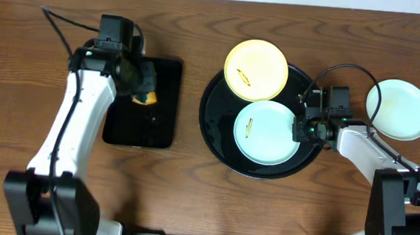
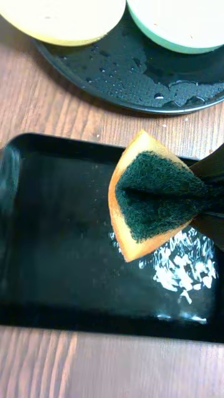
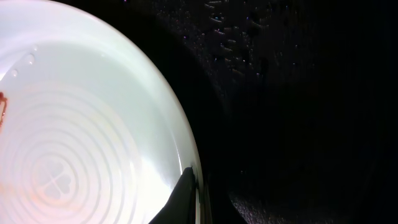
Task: Clean dirty plates on tray and stack at the side
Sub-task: 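Carry the sponge to the held pale green plate with the left gripper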
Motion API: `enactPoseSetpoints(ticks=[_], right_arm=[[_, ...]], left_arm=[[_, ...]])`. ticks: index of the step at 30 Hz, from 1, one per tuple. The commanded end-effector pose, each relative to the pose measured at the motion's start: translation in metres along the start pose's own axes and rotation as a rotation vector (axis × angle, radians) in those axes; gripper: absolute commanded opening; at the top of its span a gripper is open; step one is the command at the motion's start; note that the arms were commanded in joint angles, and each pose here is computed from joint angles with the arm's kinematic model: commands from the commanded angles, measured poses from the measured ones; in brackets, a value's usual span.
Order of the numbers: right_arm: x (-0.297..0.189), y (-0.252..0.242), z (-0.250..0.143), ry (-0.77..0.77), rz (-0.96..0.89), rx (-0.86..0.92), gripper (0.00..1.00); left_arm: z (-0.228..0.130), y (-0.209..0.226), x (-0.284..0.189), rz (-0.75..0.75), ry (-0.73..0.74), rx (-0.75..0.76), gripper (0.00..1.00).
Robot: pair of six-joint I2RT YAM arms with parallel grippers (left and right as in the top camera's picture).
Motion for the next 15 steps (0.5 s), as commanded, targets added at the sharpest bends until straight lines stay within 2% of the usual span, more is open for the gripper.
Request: enactPoseSetpoints(ticks=[1, 3, 7, 15], right_arm=[[0.009, -0.002, -0.013, 0.044, -0.018, -0.003, 0.01], [0.009, -0.002, -0.013, 0.044, -0.018, -0.003, 0.01], [0.008, -0.002, -0.013, 0.048, -0.018, -0.002, 0.01], [0.008, -0.002, -0.014, 0.052, -0.019, -0.001, 0.01]], left_arm=[[0.005, -0.034, 0.012, -0.174, 0.009, 0.066, 0.07], [0.005, -0.053, 0.014, -0.215, 0.006, 0.108, 0.07], [-0.008, -0.122, 0.029, -0.283, 0.008, 0.277, 0.08], [-0.056, -0.214, 0.091, -0.318, 0.081, 0.469, 0.08]])
Point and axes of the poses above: each gripper's point midway between its finger pads, its own x axis out along the fingers, its own y axis along the line the jaws close on, z = x × y, the point moved 3 cm from there along -x, back along the fingers, and after that the axes turned 5 degrees about x, right-handed, at the moved point
